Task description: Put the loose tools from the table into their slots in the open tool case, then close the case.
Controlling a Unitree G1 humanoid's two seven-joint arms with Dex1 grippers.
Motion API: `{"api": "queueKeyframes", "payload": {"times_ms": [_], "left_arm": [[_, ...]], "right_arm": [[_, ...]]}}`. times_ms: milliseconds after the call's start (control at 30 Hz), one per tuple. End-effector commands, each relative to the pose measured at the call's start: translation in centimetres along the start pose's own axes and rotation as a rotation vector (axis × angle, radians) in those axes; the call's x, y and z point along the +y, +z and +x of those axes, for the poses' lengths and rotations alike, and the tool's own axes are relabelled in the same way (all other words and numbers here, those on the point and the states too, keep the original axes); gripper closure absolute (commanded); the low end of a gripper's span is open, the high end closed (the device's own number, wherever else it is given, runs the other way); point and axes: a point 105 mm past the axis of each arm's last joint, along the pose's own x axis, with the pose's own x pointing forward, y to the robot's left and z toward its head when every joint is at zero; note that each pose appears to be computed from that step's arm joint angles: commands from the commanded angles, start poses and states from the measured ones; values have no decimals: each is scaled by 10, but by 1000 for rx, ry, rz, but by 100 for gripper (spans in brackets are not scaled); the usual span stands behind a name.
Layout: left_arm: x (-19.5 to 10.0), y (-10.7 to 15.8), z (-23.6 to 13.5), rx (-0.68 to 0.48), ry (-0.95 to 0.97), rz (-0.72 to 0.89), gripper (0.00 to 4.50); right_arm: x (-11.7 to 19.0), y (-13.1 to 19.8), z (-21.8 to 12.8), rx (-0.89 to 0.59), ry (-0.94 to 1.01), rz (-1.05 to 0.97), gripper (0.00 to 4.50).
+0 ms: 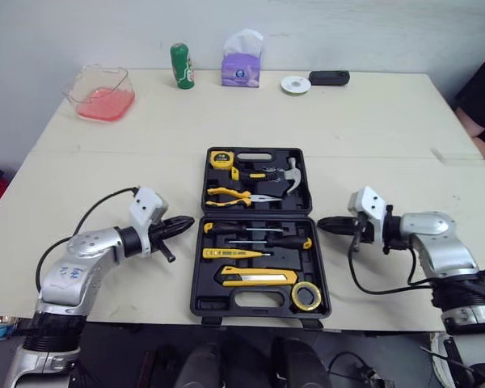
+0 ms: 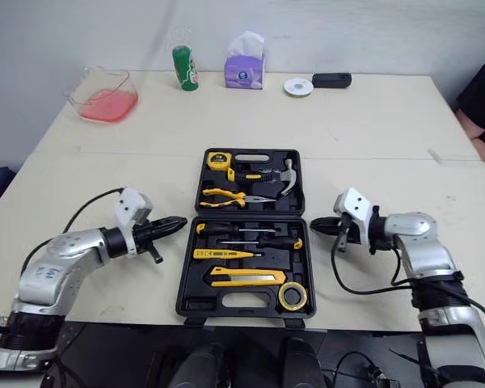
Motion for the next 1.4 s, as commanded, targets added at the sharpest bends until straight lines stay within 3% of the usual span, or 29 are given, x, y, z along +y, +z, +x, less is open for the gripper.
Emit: {"api": "queueKeyframes", "payload": {"times_ms": [33,300,700,933,1167,1267,1400], "left_arm": [[-2,4,7,7,-25,-20,440],[4,2,34,5,-18,32,440],[-35,1,43,-14,-221,100,440],[-15,-9,33,32,-129,101,440],[10,-6,9,2,-9,79,440],[15,-3,-4,-23,3,63,349],[33,4,-31,22,51,69,168]], "right_arm": [[-1,10,9,-26,-3,-33,450],[11,14,23,-64,5,-38,450],[25,22,7,-63,58,-58,450],[30,13,0,-23,46,-12,450],[8,1,-13,22,-48,3,450],[4,2,-23,25,-66,26,346],[-14,4,-45,74,-184,103,144]]}}
